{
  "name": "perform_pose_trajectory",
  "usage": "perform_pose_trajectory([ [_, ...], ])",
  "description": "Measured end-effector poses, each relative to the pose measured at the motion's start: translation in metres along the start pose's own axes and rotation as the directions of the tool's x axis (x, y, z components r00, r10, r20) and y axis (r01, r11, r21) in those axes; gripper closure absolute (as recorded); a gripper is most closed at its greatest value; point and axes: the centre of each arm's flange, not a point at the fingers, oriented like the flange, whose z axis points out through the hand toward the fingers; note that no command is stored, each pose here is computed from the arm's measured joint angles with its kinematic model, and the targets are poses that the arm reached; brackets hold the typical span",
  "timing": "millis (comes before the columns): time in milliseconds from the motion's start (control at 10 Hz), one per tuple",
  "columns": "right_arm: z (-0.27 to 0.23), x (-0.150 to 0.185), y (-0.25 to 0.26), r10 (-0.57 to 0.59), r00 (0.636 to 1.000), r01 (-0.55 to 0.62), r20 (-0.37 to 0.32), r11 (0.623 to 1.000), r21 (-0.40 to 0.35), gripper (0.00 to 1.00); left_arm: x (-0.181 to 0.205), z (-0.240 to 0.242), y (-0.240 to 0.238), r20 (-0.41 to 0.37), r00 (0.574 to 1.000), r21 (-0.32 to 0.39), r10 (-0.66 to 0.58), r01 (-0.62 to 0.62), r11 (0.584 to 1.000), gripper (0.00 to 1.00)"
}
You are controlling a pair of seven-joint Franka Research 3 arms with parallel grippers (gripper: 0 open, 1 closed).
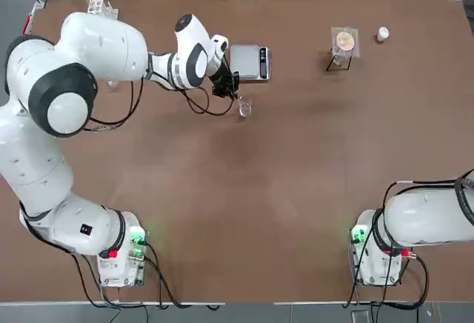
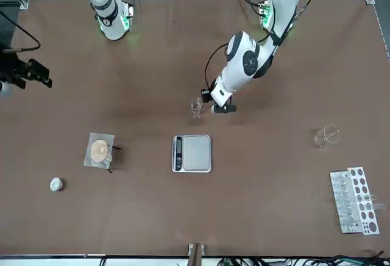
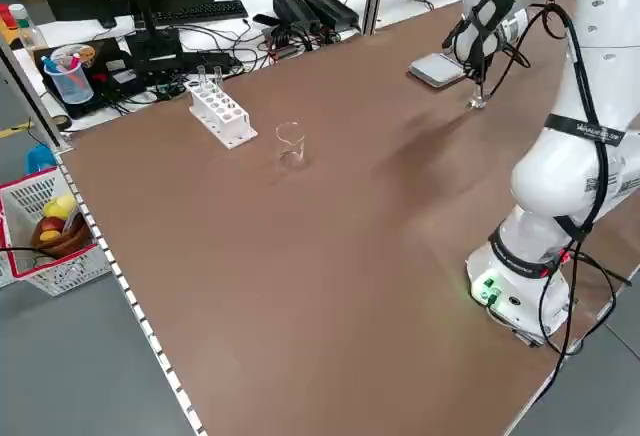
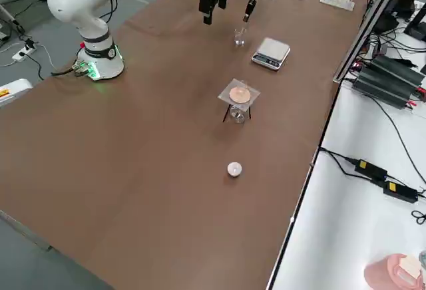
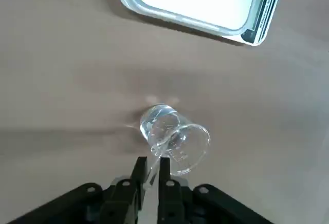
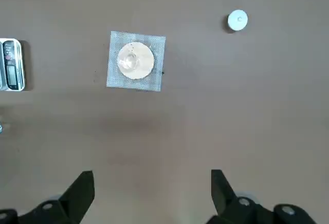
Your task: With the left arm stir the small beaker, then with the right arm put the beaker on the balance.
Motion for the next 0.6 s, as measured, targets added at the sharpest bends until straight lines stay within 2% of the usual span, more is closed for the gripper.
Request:
perform_pose_trajectory([
  [600, 0.0000, 0.0000, 0.0001, 0.000, 1.000, 0.000, 0.000, 1.000, 0.000, 0.00, 0.0015, -0.0022, 0.0028, -0.004, 1.000, -0.006, -0.024, 0.024, 1.000, 0.89],
])
